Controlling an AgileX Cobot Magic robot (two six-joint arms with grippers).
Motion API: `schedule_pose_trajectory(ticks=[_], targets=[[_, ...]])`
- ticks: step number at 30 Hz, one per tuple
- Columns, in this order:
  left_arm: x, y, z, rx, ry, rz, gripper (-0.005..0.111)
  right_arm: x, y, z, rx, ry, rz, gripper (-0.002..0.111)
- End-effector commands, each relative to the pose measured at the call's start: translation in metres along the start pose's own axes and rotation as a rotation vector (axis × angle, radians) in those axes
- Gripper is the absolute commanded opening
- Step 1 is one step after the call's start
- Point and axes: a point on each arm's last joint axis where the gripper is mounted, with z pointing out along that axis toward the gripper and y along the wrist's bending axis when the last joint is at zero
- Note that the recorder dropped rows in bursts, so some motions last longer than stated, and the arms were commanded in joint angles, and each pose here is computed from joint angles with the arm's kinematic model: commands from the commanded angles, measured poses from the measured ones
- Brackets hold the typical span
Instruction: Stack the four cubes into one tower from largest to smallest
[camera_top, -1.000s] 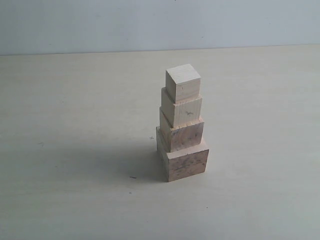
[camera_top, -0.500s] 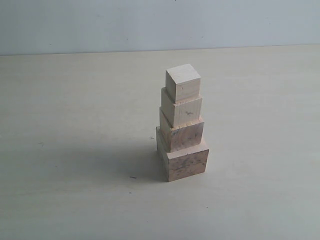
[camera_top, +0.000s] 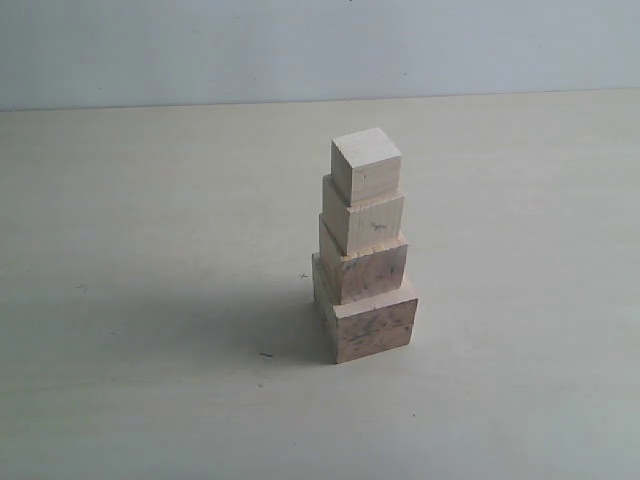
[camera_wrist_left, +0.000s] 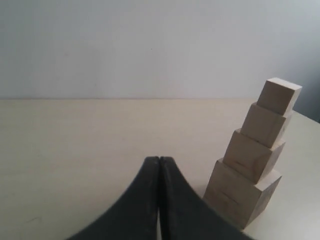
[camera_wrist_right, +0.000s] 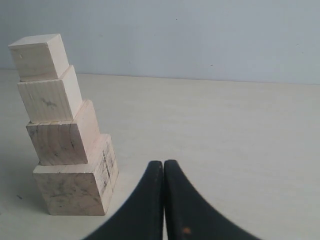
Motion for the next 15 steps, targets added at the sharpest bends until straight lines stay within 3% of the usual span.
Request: schedule_pose_trajectory(ticks=[1, 15], targets=[[0.0052, 0.0007, -0.0004, -0.005, 0.046, 0.027, 0.000, 0.0007, -0.0003, 0.0000, 0.004, -0.006, 0.002, 0.000], [0.0052, 0.0007, -0.0004, -0.005, 0.046, 0.036, 0.000, 0.0007, -0.0003, 0.0000, 0.004, -0.006, 0.002, 0.000]])
